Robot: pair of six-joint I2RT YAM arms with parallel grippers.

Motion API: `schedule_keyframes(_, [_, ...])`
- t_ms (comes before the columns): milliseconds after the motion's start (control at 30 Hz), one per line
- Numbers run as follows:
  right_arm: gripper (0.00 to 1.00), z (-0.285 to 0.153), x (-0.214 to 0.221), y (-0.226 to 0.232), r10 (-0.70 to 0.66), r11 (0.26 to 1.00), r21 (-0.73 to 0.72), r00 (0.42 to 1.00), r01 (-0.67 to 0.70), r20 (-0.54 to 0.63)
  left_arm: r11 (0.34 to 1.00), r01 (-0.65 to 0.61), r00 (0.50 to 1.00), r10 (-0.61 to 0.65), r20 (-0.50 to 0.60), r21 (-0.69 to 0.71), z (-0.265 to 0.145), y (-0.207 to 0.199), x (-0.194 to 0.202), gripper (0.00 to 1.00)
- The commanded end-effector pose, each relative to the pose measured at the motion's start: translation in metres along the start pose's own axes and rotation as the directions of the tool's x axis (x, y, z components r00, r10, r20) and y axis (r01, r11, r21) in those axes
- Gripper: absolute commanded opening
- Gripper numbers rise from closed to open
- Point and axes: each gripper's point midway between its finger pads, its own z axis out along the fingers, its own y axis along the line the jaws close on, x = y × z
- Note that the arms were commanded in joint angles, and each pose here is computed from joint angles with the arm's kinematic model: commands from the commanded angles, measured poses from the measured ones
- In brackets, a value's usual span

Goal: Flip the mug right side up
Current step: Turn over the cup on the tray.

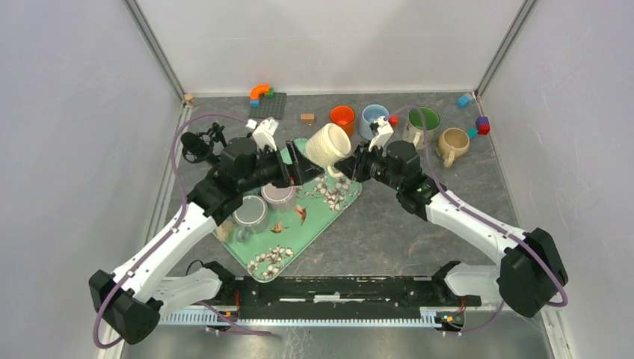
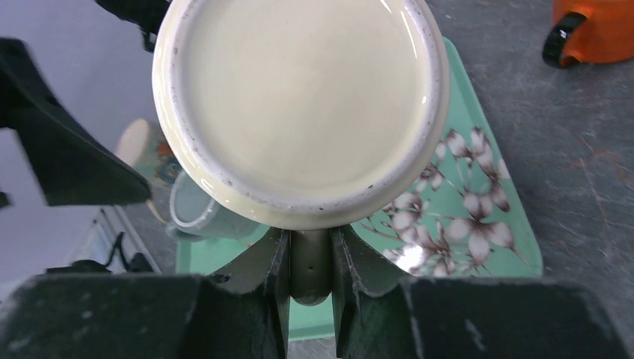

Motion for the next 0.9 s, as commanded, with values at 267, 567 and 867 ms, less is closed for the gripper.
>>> schedule_keyframes(267, [0.00,-0.032,-0.114,0.106,0.180,0.887,-0.462,0.939,-0.027,0.292,0.948,0.173,0.982,-0.143,-0.126,0.268,0.029,-0.039,0.012,0.91])
schedule_keyframes(567, [0.00,-0.041,-0.120,0.121,0.259,0.829,-0.555,0.926,-0.068,0.274,0.865,0.277,0.961,-0.257,-0.105,0.418,0.033,-0.061,-0.003,0.77])
schedule_keyframes(867, [0.00,-0.048,-0.122,0.122,0.310,0.800,-0.592,0.911,-0.096,0.271,0.813,0.313,0.941,-0.336,-0.043,0.490,0.026,-0.066,-0.014,0.67])
